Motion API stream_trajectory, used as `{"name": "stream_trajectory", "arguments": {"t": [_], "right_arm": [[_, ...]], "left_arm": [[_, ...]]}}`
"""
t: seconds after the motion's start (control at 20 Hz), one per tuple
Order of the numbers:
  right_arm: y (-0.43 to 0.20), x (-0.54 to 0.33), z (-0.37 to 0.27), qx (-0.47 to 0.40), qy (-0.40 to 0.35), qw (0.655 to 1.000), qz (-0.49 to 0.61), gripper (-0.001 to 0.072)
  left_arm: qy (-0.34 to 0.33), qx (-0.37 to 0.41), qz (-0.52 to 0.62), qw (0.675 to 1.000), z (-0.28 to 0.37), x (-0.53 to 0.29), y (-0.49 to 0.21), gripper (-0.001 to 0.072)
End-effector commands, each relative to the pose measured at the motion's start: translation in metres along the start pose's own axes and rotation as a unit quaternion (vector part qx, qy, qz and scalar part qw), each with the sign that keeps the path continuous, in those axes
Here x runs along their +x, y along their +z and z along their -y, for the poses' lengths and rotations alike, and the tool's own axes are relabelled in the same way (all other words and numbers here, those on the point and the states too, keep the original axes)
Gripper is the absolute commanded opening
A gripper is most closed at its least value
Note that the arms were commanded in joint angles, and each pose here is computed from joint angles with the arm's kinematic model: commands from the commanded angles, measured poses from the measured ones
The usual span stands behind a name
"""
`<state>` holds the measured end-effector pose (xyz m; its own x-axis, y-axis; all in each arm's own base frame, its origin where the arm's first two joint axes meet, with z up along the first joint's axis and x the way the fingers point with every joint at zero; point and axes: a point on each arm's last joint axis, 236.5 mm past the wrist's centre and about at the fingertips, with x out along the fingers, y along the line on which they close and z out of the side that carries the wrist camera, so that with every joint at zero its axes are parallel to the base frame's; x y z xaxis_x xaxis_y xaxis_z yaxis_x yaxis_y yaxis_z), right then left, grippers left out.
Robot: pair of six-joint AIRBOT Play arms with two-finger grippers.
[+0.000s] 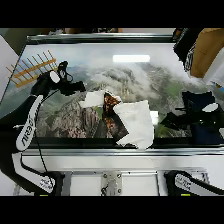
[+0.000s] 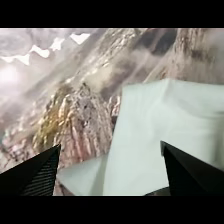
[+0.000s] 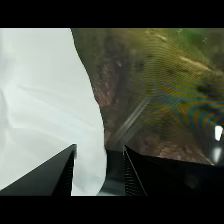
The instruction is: Fold the clothes and pants, and hang the long-sleeved shirts on hangers.
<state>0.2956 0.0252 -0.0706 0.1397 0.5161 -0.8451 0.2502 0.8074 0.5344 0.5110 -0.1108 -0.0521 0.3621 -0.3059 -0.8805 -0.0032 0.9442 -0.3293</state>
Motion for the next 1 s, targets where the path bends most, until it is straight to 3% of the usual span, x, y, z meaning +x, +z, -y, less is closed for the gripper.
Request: {"name": "stream_trajectory", "arguments": {"t": [0.0,0.4,0.7,0.8,0.95], "right_arm": [[-0.013,0.022,0.0,-0.038,-0.032,0.999,-0.023,0.0317],[-0.04,0.071,-0.016,-0.081,-0.046,0.991,-0.097,0.0325],[-0.039,0.08,-0.026,-0.086,-0.042,0.991,-0.089,0.0314],[-0.038,0.08,-0.028,-0.084,-0.038,0.992,-0.088,0.0081],[-0.039,0.08,-0.028,-0.084,-0.038,0.992,-0.089,0.0081]], "left_arm": [[-0.033,0.011,-0.038,0.999,0.016,0.028,0.002,0.0684],[-0.036,0.018,-0.078,0.996,0.013,0.055,0.002,0.0684],[-0.034,0.017,-0.057,0.998,0.013,0.056,0.012,0.0684],[-0.035,0.019,-0.048,0.998,0.015,0.057,0.016,0.0684],[-0.036,0.023,-0.044,0.998,0.02,0.059,0.017,0.0684]]}}
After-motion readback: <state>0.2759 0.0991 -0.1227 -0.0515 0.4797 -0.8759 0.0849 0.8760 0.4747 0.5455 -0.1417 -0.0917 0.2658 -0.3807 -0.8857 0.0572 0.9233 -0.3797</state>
